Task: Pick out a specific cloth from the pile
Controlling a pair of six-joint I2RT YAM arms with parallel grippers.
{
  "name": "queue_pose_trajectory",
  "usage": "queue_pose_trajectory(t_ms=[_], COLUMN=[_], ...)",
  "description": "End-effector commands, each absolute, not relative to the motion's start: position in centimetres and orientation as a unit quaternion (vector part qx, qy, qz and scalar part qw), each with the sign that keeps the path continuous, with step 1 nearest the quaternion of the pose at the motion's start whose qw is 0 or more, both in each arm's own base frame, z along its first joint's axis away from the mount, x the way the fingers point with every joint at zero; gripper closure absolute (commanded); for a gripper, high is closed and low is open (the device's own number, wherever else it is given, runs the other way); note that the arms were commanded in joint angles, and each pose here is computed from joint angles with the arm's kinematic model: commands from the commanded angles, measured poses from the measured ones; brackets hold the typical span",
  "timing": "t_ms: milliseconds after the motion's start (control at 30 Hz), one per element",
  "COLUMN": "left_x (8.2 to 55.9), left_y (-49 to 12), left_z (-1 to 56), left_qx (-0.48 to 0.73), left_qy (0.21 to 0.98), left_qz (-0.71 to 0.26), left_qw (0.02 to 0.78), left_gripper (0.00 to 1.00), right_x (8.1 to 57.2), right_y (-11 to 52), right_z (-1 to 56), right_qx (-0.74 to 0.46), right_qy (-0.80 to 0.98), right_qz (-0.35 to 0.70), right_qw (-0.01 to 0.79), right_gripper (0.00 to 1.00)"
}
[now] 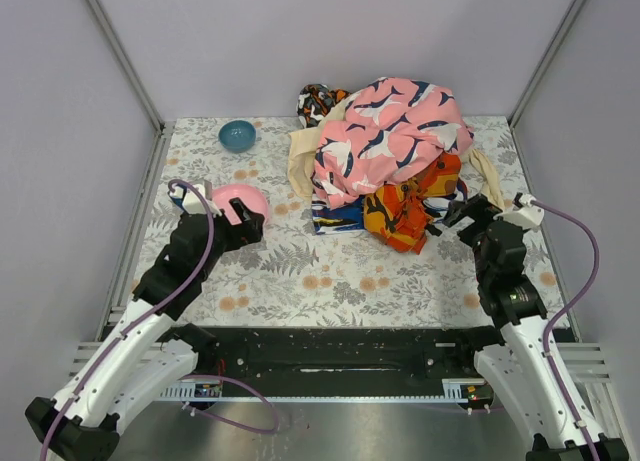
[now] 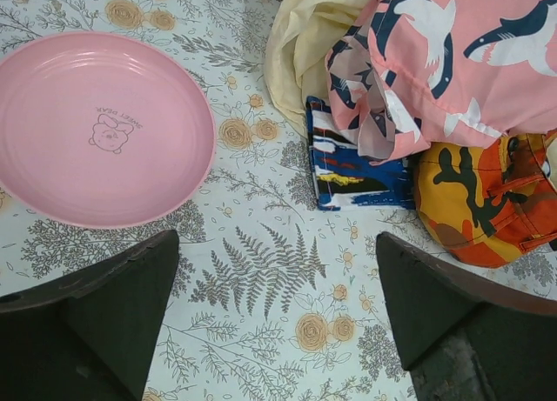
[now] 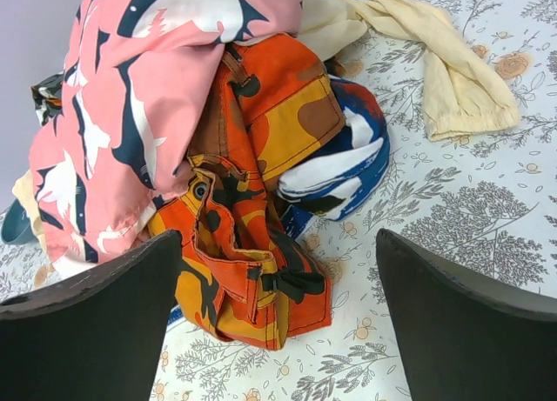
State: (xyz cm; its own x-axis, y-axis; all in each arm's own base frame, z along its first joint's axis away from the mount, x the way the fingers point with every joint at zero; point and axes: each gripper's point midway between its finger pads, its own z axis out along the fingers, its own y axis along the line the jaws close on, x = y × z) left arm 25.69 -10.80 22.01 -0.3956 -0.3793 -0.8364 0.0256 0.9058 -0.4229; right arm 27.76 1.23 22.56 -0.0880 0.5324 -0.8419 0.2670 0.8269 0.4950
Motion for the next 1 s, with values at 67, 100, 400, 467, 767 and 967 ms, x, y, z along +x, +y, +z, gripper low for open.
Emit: queue_pose_trajectory(t_ms=[67,100,400,467,767,967], left_x=[26.1,26.2,26.3,26.4,25.7,25.5], left_y=[-10.9,-10.9,-11.3,-11.4,-11.1,-10.3], left_z=[23.4,23.3,22.4,22.4,21.8,21.6], left_qx=[-0.101,-0.100,-0.086,-0.081,-0.075,-0.077], left_qy=[0.794,0.795,0.800,0.799,0.803,0.801], left_qz=[-0.197,-0.196,-0.195,-0.196,-0.194,-0.177], left_qw=[0.566,0.565,0.560,0.562,0.559,0.566], left_gripper=[0.01,0.01,0.01,0.01,0.01,0.01], right_x=[28.2,28.3,29.2,30.2,36.2,37.9], right_y=[2.3,2.6,8.1,9.5,20.2,21.2], right_z=[23.7,23.7,23.2,22.7,24.6,20.7], right_qx=[0.234,0.224,0.065,0.020,-0.366,-0.649], right_qy=[0.711,0.709,0.752,0.772,0.747,0.618], right_qz=[0.137,0.143,0.208,0.209,0.079,-0.026], right_qw=[0.649,0.653,0.622,0.600,0.550,0.443], right_gripper=[0.01,0.01,0.00,0.01,0.00,0.01])
